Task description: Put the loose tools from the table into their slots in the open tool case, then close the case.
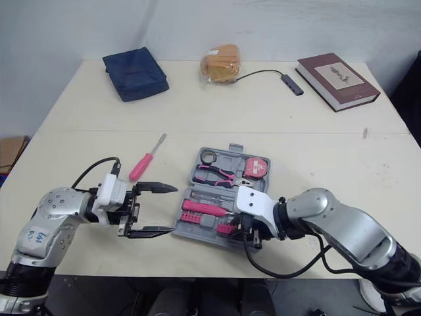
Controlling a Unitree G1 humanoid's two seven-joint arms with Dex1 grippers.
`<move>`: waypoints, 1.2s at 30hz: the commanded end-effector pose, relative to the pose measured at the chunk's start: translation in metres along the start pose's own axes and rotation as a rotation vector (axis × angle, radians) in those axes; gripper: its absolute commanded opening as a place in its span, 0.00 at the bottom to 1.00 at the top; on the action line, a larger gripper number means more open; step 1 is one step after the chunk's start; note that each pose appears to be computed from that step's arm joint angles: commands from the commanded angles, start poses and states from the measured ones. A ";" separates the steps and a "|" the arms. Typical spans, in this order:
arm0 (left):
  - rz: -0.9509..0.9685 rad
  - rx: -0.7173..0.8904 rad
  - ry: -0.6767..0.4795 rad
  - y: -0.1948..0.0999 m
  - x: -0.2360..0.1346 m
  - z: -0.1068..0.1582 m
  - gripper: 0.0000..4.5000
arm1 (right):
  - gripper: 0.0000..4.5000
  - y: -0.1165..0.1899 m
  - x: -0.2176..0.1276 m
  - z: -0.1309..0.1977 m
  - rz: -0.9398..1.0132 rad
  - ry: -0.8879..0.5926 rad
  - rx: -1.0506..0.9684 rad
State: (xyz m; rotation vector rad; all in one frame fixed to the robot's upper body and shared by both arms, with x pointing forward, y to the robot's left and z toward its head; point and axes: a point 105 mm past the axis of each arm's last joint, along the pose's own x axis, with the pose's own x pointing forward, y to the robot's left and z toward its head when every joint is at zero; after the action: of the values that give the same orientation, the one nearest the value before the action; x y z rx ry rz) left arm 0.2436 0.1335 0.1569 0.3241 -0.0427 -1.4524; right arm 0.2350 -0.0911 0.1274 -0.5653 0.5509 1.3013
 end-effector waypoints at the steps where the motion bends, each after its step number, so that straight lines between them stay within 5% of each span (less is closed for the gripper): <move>1: 0.002 0.030 0.002 -0.002 -0.002 0.007 1.00 | 0.17 -0.002 0.003 0.002 -0.014 0.011 -0.026; 36: 0.049 -0.012 0.021 -0.008 -0.003 0.002 1.00 | 0.17 -0.009 0.019 0.027 0.090 -0.035 -0.057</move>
State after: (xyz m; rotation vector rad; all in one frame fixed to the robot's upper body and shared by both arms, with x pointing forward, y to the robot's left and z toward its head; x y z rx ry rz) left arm 0.2370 0.1348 0.1470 0.2929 0.0132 -1.4021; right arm 0.2527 -0.0671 0.1218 -0.5846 0.5599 1.3787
